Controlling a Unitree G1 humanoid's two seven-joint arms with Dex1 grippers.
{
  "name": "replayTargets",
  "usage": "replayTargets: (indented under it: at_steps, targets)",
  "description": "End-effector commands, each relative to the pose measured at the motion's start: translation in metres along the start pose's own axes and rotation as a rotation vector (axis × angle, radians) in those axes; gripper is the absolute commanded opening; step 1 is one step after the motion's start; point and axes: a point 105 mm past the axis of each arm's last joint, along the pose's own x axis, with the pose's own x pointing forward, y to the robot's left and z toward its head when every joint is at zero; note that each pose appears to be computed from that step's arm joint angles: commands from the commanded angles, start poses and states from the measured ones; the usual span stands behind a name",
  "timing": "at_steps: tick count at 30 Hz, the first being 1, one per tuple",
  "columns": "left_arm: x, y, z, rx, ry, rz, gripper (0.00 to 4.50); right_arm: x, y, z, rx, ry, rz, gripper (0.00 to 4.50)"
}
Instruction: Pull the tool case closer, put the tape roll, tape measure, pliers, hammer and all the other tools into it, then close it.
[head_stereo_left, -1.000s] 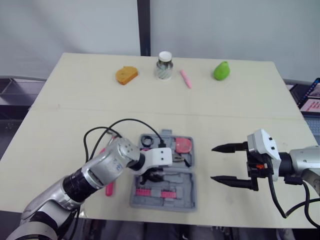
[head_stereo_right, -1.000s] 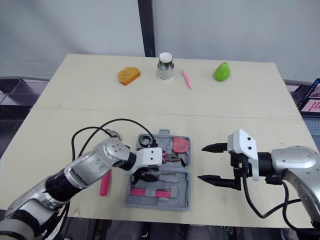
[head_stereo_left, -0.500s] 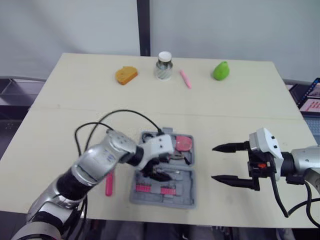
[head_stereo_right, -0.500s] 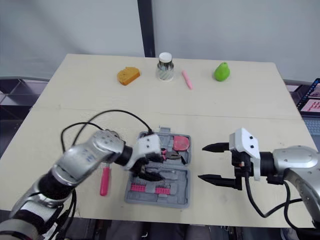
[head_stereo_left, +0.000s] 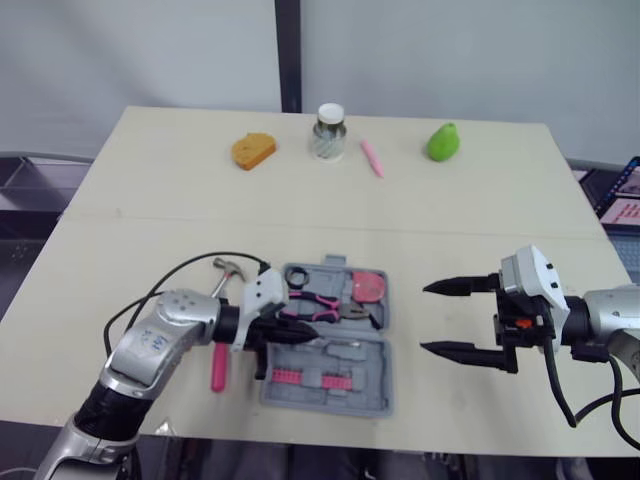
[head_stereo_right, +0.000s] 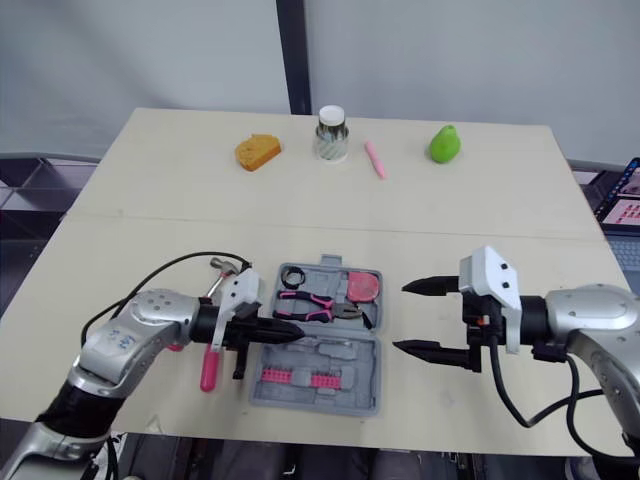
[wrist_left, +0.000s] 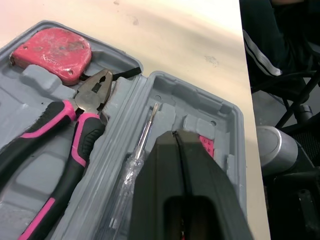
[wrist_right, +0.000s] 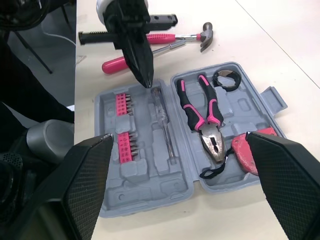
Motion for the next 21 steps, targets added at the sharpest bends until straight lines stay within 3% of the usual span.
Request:
replayTargets:
  at_steps: [1,21]
  targets:
    - [0.005,-0.002,-0.004,0.021,-0.014,-0.007,0.03,-0.003,0.002,0.009,-0.032,-0.012,-0.004,4.5]
    - [0.026,0.015,-0.028,0.041,0.021,0.06,0.03,-0.006,0.002,0.009,-0.029,0.003,-0.014,4.5]
